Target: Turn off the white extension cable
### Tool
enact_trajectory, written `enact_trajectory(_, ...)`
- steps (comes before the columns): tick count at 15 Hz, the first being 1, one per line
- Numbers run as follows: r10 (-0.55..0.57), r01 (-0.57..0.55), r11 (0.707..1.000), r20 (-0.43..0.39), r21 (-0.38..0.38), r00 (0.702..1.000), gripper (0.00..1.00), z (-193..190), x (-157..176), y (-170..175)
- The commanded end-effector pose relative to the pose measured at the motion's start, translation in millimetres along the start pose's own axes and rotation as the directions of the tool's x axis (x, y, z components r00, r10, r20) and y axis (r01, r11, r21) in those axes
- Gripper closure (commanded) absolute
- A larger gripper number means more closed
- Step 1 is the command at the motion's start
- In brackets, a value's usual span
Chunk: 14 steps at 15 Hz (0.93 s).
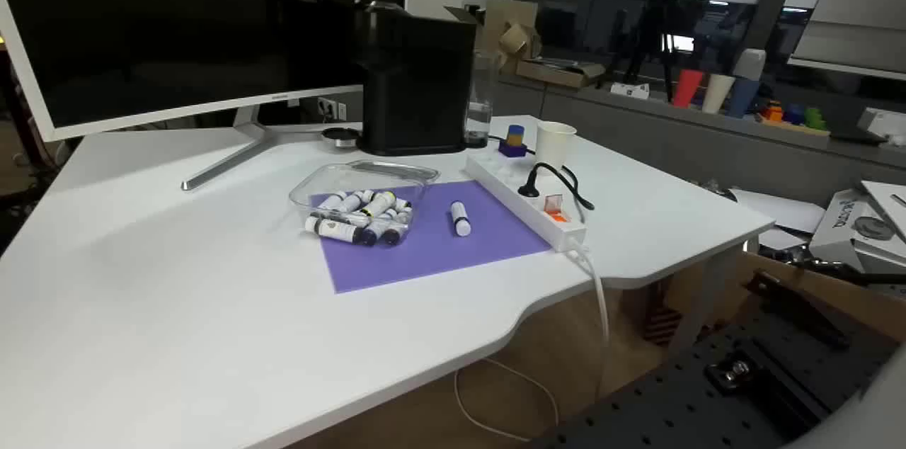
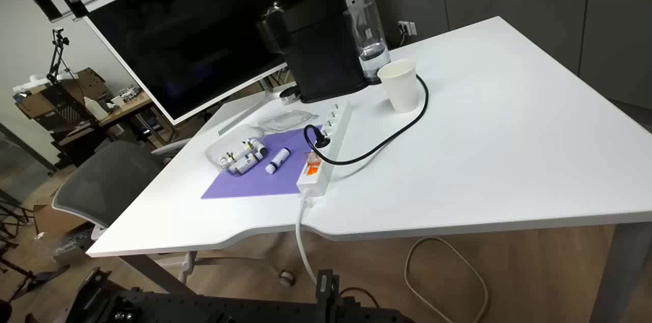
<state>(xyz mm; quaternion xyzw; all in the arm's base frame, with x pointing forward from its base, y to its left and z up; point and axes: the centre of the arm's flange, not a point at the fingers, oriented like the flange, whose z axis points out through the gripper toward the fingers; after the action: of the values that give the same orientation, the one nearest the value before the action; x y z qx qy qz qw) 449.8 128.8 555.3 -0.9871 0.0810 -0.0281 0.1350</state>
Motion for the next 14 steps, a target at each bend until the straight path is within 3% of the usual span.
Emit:
enact_trajectory(1, 0.0, 0.0, 1.0, -0.002, 0.001, 1.0, 0.0, 0, 0, 0)
enact_trajectory(11, -0.015, 0.015, 1.0, -0.008, -0.007, 1.0, 0.0, 0, 0, -2)
enact_trajectory(14, -0.087, 0.084, 0.989, -0.024, -0.119, 0.996, 0.0, 16, 2, 10)
